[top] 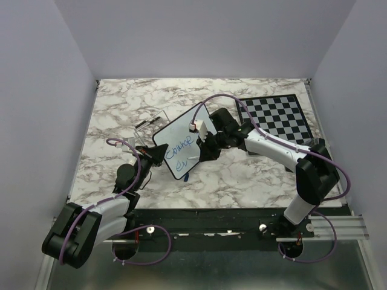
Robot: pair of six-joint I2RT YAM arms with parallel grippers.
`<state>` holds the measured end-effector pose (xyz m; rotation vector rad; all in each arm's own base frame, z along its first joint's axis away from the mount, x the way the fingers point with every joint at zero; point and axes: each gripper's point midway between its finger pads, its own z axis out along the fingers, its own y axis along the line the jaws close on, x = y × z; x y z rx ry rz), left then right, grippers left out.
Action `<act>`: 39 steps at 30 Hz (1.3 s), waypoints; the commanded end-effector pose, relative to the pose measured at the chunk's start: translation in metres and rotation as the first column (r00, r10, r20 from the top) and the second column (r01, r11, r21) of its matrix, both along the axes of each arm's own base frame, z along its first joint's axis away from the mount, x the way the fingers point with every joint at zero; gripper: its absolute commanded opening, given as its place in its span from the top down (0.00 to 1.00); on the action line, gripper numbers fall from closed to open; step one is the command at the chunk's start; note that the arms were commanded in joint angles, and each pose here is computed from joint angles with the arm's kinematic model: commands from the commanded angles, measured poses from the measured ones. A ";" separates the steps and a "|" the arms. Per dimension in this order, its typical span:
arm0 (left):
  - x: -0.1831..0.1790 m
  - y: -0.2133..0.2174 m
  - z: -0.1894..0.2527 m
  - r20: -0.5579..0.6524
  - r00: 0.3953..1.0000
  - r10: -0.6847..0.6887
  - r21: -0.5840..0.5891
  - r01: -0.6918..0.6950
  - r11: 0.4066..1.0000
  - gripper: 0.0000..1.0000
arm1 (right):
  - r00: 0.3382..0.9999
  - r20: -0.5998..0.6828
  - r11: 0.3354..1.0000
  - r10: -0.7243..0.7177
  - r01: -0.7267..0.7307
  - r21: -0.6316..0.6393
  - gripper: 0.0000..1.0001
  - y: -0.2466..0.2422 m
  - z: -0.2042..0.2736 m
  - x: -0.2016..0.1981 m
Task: Write a sentence on the whiteboard
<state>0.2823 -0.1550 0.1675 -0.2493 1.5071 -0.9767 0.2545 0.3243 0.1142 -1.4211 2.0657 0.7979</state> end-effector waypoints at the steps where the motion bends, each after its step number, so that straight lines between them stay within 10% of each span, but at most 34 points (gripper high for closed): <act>1: -0.008 -0.001 -0.005 0.010 1.000 -0.016 0.004 0.016 1.000 1.00 | 0.999 -0.039 0.999 0.029 -0.030 -0.015 1.00 -0.002 -0.008 -0.009; 39: -0.008 -0.001 -0.006 0.010 1.000 -0.021 0.002 0.021 1.000 1.00 | 0.993 0.024 0.994 -0.112 0.112 0.013 1.00 0.001 0.012 0.027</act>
